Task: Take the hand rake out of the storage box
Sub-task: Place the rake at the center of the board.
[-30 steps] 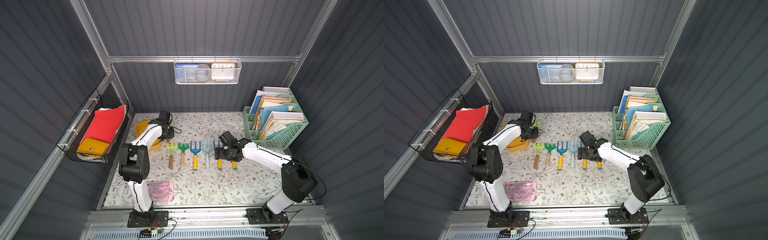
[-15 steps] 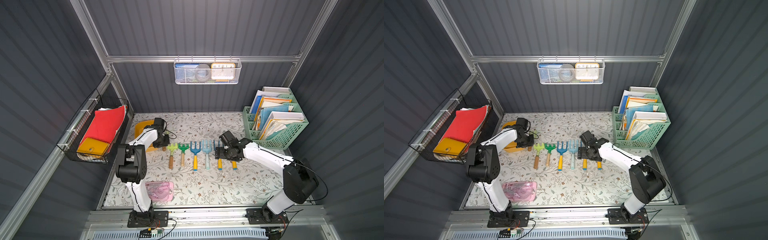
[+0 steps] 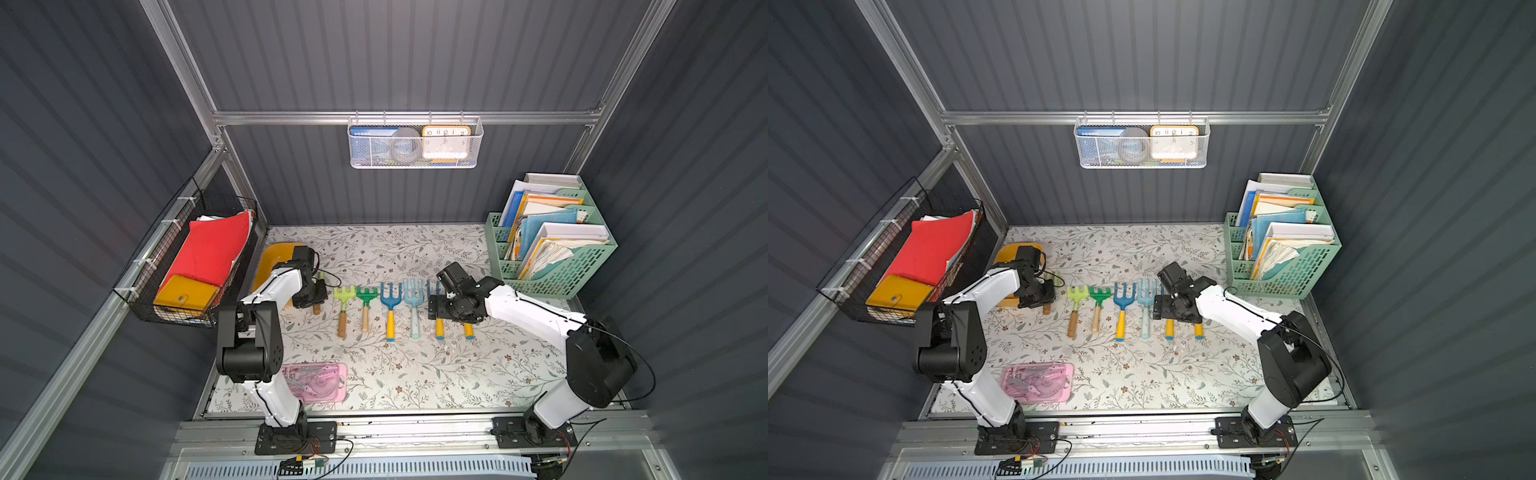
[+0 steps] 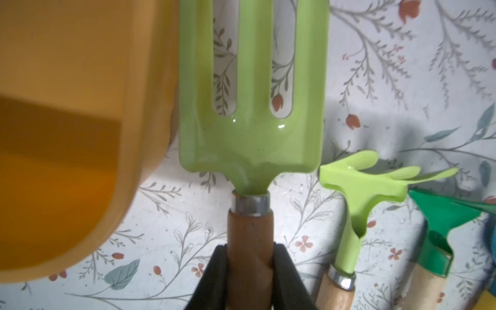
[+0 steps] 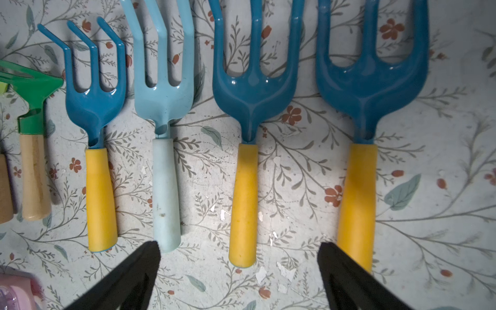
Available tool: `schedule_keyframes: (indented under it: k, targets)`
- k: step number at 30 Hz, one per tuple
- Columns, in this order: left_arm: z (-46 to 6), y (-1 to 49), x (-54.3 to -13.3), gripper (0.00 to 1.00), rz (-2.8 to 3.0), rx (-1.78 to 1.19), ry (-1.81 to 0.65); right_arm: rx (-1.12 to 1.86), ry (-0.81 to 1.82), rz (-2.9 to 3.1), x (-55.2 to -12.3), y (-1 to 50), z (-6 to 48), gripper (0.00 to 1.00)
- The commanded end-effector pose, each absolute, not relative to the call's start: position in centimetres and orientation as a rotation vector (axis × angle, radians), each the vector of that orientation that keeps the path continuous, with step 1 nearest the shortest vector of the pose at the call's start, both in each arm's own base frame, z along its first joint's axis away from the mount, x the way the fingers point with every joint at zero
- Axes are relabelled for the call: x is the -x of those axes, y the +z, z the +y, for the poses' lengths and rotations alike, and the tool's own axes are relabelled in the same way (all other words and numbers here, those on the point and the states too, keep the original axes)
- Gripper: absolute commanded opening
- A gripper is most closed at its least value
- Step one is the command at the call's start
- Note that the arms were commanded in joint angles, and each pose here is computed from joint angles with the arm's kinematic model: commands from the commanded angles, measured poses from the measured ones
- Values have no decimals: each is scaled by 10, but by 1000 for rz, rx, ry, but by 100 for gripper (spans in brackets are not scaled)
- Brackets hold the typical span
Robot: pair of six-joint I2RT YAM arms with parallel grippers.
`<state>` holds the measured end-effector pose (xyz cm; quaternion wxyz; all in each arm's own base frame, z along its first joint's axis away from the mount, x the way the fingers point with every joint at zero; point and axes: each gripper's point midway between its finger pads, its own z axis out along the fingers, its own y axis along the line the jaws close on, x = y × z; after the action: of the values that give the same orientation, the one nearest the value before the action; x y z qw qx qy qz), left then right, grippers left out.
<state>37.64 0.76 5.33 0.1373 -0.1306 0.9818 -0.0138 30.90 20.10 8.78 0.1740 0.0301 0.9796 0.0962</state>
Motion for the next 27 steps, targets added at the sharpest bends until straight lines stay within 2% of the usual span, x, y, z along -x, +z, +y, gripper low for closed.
schedule_keyframes:
  k: [1,15,27]
  targets:
    - [8,54,-362,8,2858,340,-29,-77,280,2759,-313,95,205,97]
    - [-15,34,-347,9,2922,274,-29,-72,279,2740,-312,104,205,96]
    - [-7,35,-343,10,2926,342,41,-71,282,2738,-311,105,205,97]
